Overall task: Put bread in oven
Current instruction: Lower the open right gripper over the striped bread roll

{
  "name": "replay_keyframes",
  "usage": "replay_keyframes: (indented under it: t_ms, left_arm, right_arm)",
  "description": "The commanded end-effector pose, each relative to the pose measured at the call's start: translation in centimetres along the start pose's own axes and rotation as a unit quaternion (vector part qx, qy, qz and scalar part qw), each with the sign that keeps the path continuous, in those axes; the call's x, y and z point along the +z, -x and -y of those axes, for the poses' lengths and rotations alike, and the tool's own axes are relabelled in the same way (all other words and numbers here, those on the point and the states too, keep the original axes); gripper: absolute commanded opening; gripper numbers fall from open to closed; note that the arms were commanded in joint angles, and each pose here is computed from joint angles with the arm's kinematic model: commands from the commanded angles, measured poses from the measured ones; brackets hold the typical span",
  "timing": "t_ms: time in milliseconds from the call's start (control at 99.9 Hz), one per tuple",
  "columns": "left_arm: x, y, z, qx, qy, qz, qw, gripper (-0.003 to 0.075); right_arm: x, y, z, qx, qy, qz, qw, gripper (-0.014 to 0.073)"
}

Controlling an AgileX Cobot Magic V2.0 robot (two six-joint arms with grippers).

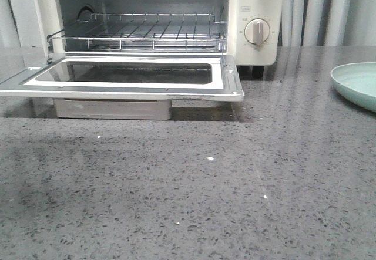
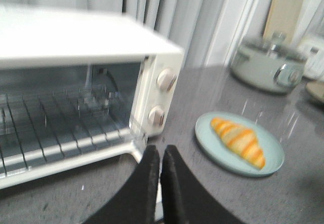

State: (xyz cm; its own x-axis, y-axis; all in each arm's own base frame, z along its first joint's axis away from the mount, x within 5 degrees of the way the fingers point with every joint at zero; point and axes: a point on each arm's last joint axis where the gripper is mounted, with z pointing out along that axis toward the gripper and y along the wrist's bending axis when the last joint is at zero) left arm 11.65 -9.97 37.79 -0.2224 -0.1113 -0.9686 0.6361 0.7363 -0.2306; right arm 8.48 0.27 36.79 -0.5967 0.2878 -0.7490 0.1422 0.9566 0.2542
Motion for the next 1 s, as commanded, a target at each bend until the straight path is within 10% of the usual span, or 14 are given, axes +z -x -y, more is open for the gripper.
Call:
replay_keyframes:
  t_ms: [0, 170, 430, 991]
  left_arm:
    - [-2.2, 2.1, 0.6, 0.002, -0.013, 0.069, 0.998, -0.0022]
    - [-4.5, 2.2, 1.0, 0.009, -0.025, 0.073, 0.997, -0.0022]
    - [-5.6, 1.8, 1.1, 0.018, -0.03, 0.058, 0.998, -0.0022]
    - [-5.6, 1.7, 1.1, 0.019, -0.031, 0.052, 0.998, -0.0022]
  right_arm:
    - [0.9, 1.4, -0.3, -0.002, 0.002, -0.005, 1.0, -0.006]
    - [4.2, 2.1, 0.0, 0.007, -0.013, -0.074, 0.997, 0.0043]
    - [8.0, 5.4, 0.3, -0.008, -0.049, -0.107, 0.993, 0.0509]
    - [16.0, 11.5, 0.9, -0.039, -0.103, -0.164, 0.98, 0.0486]
